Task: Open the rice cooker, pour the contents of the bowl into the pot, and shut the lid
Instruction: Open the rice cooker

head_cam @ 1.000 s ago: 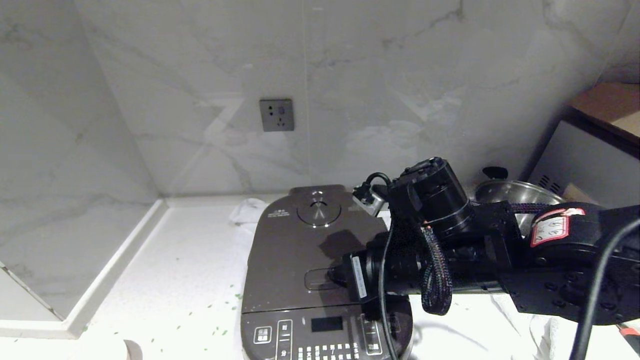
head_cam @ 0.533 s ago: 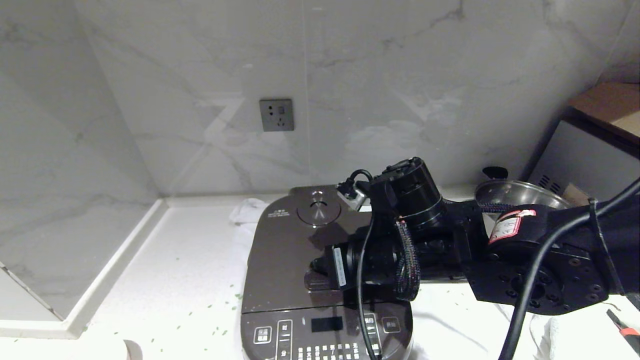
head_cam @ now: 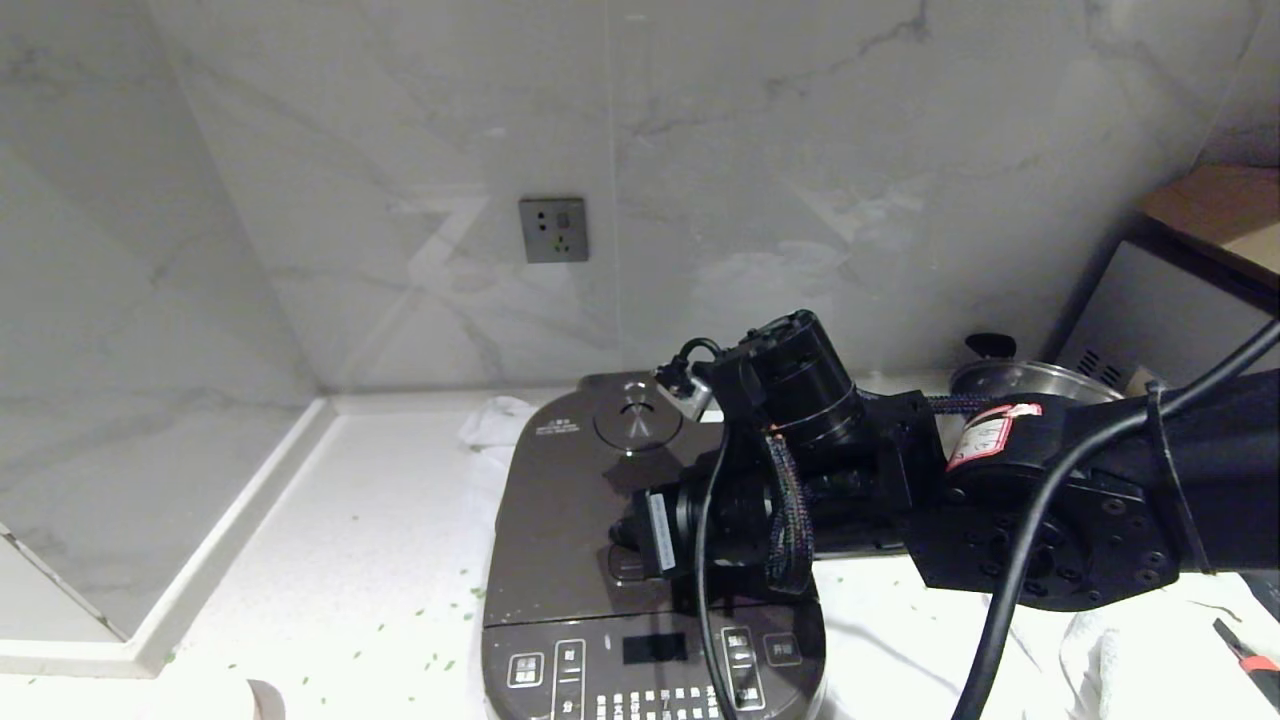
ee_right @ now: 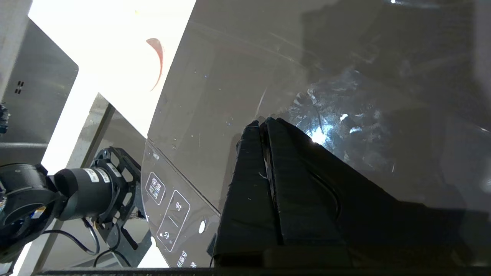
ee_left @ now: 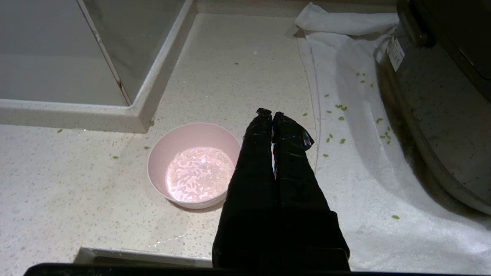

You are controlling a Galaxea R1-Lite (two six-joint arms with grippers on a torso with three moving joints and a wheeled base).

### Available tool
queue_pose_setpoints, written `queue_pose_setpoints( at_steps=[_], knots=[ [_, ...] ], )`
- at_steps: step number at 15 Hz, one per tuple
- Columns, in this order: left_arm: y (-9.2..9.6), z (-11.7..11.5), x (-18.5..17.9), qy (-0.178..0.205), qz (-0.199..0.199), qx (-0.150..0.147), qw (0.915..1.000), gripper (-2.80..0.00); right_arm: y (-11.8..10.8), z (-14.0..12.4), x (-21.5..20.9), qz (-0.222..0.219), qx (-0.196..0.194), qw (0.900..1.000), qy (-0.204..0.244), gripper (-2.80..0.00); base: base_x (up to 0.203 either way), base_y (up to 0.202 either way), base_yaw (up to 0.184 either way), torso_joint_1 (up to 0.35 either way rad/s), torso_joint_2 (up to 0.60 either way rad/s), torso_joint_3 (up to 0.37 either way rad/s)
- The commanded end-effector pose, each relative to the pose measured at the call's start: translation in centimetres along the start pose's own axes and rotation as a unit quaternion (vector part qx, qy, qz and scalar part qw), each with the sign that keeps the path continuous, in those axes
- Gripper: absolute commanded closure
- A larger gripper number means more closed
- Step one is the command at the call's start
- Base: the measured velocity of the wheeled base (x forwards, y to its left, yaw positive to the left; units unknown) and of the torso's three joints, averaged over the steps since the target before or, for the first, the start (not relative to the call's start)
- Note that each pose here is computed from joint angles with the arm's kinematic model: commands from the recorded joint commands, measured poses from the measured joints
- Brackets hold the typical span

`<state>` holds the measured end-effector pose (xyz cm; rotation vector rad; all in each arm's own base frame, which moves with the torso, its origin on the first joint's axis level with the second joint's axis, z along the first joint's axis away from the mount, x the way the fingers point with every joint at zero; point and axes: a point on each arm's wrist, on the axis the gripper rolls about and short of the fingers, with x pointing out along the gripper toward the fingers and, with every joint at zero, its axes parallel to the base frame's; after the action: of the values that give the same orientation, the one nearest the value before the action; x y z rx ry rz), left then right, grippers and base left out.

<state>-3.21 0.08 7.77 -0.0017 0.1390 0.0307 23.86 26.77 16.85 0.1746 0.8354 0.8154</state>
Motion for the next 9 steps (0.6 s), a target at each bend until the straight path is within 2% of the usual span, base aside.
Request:
queue_pose_setpoints(
  at_steps=[1,9],
  knots=[
    [0.00,-0.03,-0.01,0.000,0.000,0.000,1.0000,0.00,0.09,-0.12,-0.07,-0.002,0.002,1.000,0.006,0.00,0.000,0.000,0.000,0.000,0.00,0.000],
    [0.00,-0.04,0.00,0.000,0.000,0.000,1.0000,0.00,-0.19,-0.97,0.17,-0.013,0.015,0.999,0.028,0.00,0.000,0.000,0.000,0.000,0.00,0.000]
  ],
)
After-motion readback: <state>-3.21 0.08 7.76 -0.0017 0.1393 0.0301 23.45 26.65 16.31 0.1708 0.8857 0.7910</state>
